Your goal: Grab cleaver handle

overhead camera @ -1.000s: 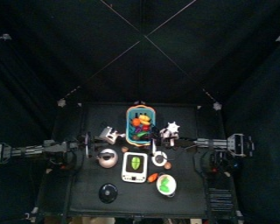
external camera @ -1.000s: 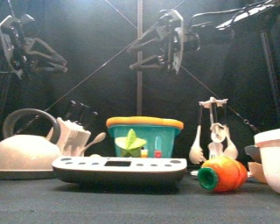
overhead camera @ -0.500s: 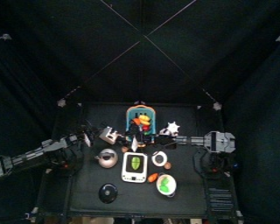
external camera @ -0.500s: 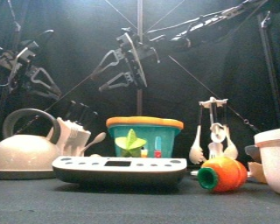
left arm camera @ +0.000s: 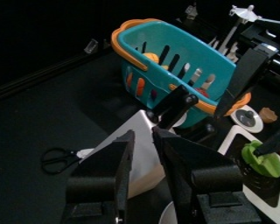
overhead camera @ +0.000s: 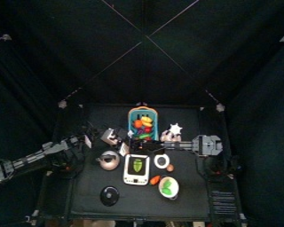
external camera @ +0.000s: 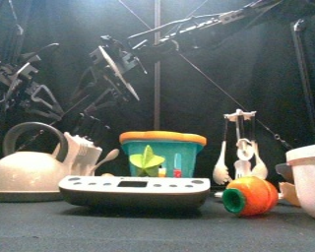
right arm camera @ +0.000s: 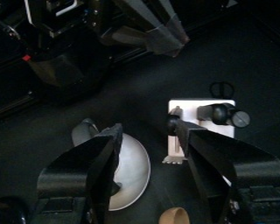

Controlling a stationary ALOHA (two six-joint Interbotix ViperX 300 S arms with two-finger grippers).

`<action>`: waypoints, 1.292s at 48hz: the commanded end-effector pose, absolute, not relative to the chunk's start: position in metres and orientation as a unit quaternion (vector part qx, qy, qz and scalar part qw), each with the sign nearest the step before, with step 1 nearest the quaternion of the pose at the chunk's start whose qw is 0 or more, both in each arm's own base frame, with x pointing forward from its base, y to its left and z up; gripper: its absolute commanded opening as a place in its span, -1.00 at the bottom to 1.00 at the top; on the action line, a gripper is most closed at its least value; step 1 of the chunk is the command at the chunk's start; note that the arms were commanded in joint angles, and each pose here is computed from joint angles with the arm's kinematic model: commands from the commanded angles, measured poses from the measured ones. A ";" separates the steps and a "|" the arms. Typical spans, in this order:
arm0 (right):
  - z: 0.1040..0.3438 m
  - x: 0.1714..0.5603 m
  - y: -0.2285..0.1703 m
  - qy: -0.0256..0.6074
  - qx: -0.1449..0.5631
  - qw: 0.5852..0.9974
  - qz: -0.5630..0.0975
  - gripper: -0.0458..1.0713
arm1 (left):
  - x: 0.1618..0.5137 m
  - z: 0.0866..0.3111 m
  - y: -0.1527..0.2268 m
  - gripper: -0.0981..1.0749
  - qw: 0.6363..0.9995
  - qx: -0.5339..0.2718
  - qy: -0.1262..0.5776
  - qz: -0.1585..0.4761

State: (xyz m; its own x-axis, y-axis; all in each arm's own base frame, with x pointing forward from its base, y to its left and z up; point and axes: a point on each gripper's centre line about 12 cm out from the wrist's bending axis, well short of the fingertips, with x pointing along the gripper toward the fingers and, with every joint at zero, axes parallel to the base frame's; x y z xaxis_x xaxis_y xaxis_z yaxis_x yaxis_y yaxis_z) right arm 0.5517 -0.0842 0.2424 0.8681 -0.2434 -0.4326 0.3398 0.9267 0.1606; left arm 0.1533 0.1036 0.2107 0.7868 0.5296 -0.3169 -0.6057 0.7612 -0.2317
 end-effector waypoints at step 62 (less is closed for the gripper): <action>0.255 0.573 -0.103 0.207 0.100 0.951 -0.206 0.62 | 0.162 0.180 0.105 0.34 0.912 -0.201 0.189 0.305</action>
